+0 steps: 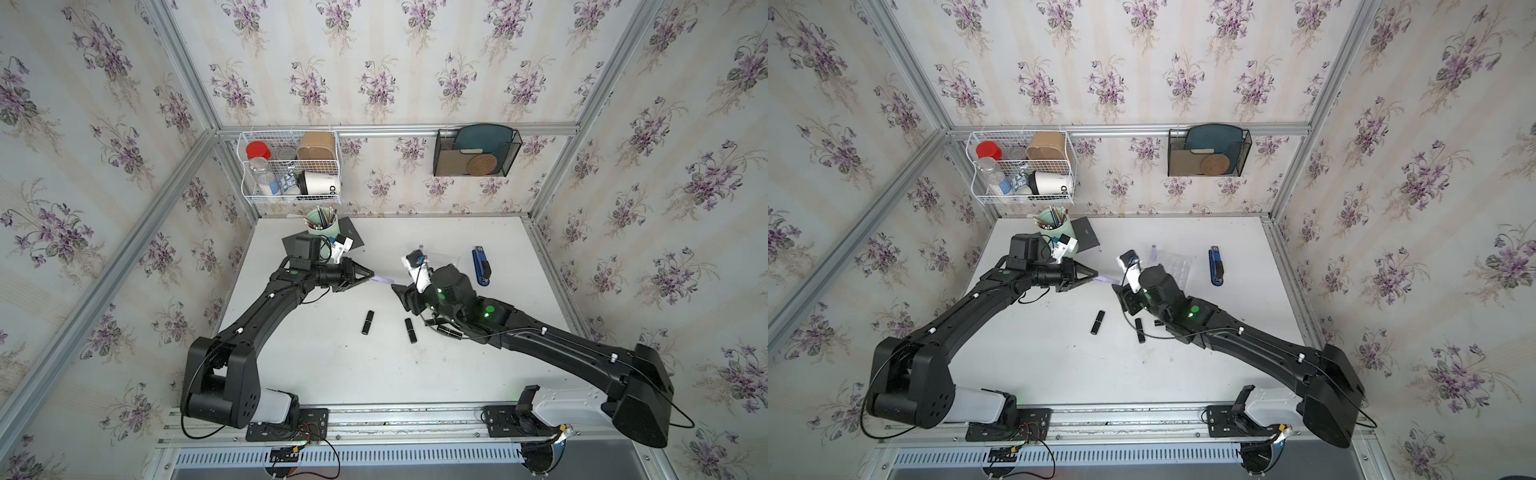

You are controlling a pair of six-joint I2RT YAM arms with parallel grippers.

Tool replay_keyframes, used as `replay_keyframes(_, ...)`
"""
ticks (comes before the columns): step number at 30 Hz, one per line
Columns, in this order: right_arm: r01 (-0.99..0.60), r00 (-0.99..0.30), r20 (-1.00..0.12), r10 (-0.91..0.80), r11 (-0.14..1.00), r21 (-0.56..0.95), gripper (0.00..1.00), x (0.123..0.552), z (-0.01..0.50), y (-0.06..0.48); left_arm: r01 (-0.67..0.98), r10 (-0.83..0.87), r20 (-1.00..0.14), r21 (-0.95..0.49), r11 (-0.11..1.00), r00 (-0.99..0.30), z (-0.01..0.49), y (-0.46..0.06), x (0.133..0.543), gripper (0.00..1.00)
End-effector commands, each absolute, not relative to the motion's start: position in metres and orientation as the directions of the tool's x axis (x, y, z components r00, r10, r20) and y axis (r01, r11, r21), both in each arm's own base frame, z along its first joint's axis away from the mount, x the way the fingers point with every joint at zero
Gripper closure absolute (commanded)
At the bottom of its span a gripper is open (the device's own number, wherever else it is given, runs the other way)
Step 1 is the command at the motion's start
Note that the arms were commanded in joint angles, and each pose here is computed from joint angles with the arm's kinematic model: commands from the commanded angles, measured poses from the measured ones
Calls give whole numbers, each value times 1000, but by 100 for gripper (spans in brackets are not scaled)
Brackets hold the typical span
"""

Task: Arrange the lipsticks in the organizer
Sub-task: Pick up the lipstick at the center of the board.

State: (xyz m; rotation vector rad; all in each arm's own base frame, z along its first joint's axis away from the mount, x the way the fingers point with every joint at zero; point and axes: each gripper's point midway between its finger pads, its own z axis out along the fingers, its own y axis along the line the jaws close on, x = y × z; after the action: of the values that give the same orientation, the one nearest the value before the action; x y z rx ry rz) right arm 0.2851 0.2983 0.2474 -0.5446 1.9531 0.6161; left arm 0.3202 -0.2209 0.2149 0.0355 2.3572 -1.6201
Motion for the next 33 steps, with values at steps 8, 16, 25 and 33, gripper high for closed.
replay_keyframes(8, -104, -814, -205, 543, 211, 972, 37, 297, 255, 283, 339, -150, -363, -926, 165, -919, 256, -255, 325, 100)
replay_keyframes(16, -4, -798, -86, 596, 137, 991, 41, 311, 240, 285, 355, -159, -372, -926, 126, -915, 253, -275, 321, 100)
replay_keyframes(25, 106, -774, 38, 632, 71, 992, 59, 320, 227, 285, 381, -206, -397, -917, 115, -894, 251, -285, 318, 100)
replay_keyframes(33, 182, -728, 104, 678, 44, 982, 75, 325, 219, 279, 382, -244, -403, -915, 131, -882, 242, -290, 319, 100)
